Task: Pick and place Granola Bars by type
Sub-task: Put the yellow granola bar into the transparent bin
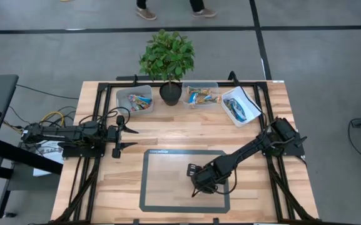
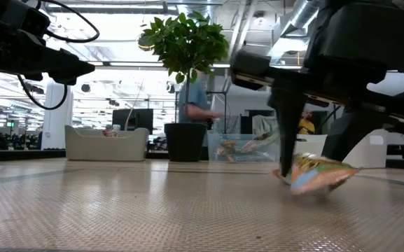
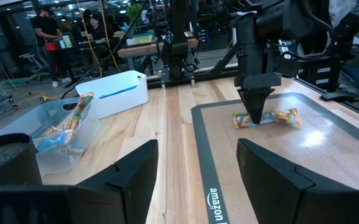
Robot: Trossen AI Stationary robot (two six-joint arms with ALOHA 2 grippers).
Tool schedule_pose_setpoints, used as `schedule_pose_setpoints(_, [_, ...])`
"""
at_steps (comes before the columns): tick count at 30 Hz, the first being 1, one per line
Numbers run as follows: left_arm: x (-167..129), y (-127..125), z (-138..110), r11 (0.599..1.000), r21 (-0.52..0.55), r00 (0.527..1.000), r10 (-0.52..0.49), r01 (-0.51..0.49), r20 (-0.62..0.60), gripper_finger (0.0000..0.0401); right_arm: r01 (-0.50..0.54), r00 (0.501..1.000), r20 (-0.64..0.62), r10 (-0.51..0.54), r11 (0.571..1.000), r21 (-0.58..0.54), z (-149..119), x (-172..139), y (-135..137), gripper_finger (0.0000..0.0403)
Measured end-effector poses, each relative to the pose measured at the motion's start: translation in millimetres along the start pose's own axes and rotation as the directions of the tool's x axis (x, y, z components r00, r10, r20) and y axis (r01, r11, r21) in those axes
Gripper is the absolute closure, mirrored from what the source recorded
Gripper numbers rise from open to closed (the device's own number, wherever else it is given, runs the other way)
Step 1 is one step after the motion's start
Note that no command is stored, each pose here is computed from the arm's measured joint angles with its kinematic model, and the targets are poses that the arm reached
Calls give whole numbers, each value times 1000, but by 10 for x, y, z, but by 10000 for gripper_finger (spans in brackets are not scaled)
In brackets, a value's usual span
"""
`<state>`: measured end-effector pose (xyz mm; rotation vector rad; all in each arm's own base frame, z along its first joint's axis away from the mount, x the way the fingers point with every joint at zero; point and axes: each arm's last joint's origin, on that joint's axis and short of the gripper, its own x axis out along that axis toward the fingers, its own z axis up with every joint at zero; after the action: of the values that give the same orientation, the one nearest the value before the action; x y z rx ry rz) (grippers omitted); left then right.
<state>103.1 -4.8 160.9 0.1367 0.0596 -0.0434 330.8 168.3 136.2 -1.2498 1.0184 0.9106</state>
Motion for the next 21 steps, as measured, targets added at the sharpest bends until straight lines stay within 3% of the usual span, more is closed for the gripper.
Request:
schedule_pose_setpoints(8, [0, 0, 1, 1000, 0, 1000, 0, 0, 0, 189, -13, 1000, 8, 12, 996, 85, -1, 10, 12, 372])
schedule_pose_setpoints(12, [0, 0, 0, 1000, 0, 1000, 0, 0, 0, 189, 34, 999, 3, -36, 980, 196, -13, 3, -36, 390])
schedule_pose_setpoints(14, [0, 0, -1, 1000, 0, 1000, 0, 0, 0, 189, 124, 992, -25, -122, 954, 272, -35, -31, -114, 387])
schedule_pose_setpoints(17, [0, 0, -1, 1000, 0, 1000, 0, 0, 0, 189, 307, 951, -104, -291, 862, 404, -120, -204, -274, 371])
schedule_pose_setpoints(21, [0, 0, -1, 1000, 0, 1000, 0, 0, 0, 189, 559, 824, -283, -491, 622, 549, -365, -491, -522, 358])
